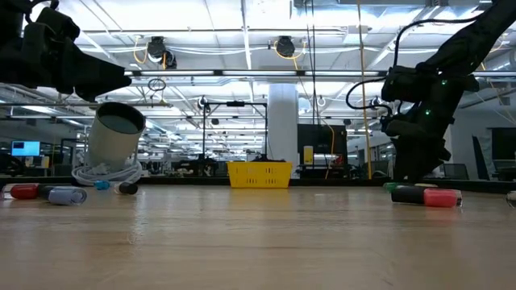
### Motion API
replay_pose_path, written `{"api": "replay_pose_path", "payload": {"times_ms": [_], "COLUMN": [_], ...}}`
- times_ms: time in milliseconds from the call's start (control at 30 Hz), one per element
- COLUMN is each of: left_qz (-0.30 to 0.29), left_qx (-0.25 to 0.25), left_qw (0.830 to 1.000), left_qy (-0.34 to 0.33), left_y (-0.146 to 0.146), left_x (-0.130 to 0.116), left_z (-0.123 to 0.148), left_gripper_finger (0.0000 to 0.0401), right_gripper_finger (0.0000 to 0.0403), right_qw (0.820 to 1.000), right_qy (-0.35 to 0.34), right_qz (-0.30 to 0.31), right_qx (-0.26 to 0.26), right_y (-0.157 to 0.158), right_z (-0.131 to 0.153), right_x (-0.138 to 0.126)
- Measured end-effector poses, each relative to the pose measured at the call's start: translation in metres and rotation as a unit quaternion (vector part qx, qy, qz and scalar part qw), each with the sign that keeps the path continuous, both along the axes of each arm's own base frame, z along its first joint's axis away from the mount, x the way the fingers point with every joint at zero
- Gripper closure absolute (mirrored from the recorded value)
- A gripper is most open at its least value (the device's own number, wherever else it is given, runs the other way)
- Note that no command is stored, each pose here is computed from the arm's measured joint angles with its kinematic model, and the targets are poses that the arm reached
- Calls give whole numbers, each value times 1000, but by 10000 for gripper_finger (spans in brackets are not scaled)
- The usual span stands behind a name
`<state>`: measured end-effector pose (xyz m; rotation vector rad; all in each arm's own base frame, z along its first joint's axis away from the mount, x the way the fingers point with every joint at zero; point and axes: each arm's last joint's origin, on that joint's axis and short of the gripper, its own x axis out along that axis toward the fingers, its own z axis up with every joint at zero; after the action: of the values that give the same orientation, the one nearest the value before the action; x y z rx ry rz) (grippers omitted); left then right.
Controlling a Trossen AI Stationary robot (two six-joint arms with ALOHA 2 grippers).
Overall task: Pick & Place Nail Polish
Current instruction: Put the green nail polish bottle into the yellow bin
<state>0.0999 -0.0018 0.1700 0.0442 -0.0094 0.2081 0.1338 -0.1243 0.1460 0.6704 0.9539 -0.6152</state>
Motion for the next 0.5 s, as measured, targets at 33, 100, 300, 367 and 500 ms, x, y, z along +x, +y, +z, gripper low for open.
{"api": "replay_pose_path", "payload": {"times_ms": [33, 100, 300, 367, 500], "left_qz": [0, 0, 0, 0, 0], "left_qx": [0, 0, 0, 0, 0], "left_qw": [1000, 1000, 1000, 1000, 1000], "left_qy": [0, 0, 0, 0, 0], "left_y": [0, 0, 0, 0, 0], "left_x": [0, 0, 0, 0, 0], "left_z": [0, 0, 0, 0, 0], "left_gripper_finger": [187, 187, 187, 187, 187], "right_gripper_finger": [127, 127, 127, 127, 126], "right_qw": [1000, 1000, 992, 986, 972], "right_qy": [-2, -4, 17, 29, 61], "right_qz": [3, 13, 115, 156, 205], "right_qx": [-2, -6, -40, -55, -98], "right_y": [0, 2, 10, 13, 16], "right_z": [0, 1, 0, -1, -1], "right_x": [1, 3, 8, 9, 11]}}
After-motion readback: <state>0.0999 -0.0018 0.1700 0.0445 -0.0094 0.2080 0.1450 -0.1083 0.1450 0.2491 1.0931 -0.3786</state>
